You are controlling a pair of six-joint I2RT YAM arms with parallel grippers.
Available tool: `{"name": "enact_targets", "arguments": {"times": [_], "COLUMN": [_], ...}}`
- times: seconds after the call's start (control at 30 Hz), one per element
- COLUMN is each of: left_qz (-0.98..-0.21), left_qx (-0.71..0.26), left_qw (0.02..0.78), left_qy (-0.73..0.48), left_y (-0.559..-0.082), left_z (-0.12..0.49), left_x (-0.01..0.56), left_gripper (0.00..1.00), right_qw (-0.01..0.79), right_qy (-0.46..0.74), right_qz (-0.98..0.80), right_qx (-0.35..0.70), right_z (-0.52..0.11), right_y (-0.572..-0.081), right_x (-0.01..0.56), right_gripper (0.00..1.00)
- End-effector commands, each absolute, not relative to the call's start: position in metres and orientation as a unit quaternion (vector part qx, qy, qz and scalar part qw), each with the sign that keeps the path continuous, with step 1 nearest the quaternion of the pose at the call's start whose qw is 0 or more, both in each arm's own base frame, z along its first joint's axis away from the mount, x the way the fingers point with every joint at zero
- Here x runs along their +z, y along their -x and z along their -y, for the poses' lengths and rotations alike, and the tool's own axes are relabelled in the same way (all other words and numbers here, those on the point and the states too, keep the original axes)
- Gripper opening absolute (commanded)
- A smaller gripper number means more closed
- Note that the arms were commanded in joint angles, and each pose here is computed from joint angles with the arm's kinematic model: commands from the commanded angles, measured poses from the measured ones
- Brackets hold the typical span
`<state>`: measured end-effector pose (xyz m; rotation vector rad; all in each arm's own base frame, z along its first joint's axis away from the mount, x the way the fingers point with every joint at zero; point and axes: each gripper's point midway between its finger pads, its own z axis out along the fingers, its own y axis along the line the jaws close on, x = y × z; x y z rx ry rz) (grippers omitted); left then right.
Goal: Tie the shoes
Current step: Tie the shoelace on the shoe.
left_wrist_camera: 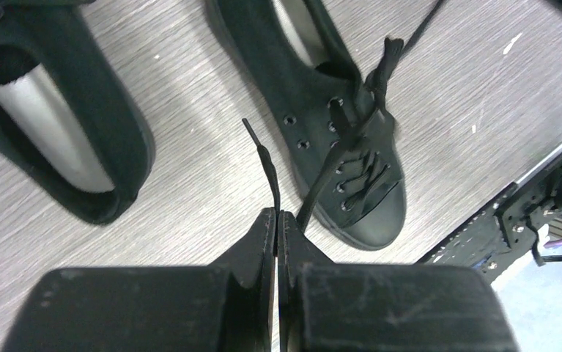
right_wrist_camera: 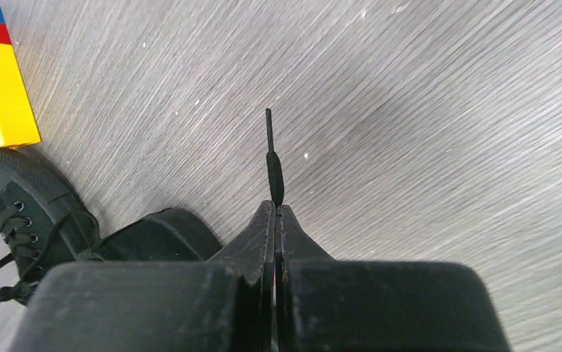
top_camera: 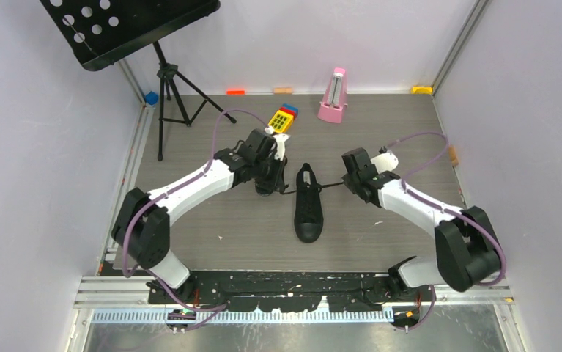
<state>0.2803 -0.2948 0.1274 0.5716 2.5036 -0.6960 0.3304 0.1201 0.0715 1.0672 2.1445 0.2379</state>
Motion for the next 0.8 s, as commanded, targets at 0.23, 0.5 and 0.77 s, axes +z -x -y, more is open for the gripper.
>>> {"name": "enact_targets", "arguments": {"times": [0.23, 0.5, 0.77], "left_qz": [-0.920, -0.884, -0.881], "left_qx": [-0.097, -0.050, -0.017], "left_qw": [0.343, 0.435, 0.450], "left_qy": [-0.162, -0.162, -0.148], "left_y": [-0.302, -0.319, -0.327], "left_z": [0.224, 0.199, 0.186], "left_x": [0.105, 0.088, 0.077], "left_gripper": [0.00, 0.00, 0.00], "right_qw": [0.484, 0.534, 0.561], "right_qy": [-0.330, -0.379, -0.418], "right_qz": [-0.810, -0.751, -0.701], "right_qx": [-0.033, -0.088, -0.140], "right_z": [-0.057, -0.018, 0.013], "right_y": [-0.327, -0.310, -0.291], "right_x": [0.088, 0.105, 0.114], "right_gripper": [0.00, 0.00, 0.00]}}
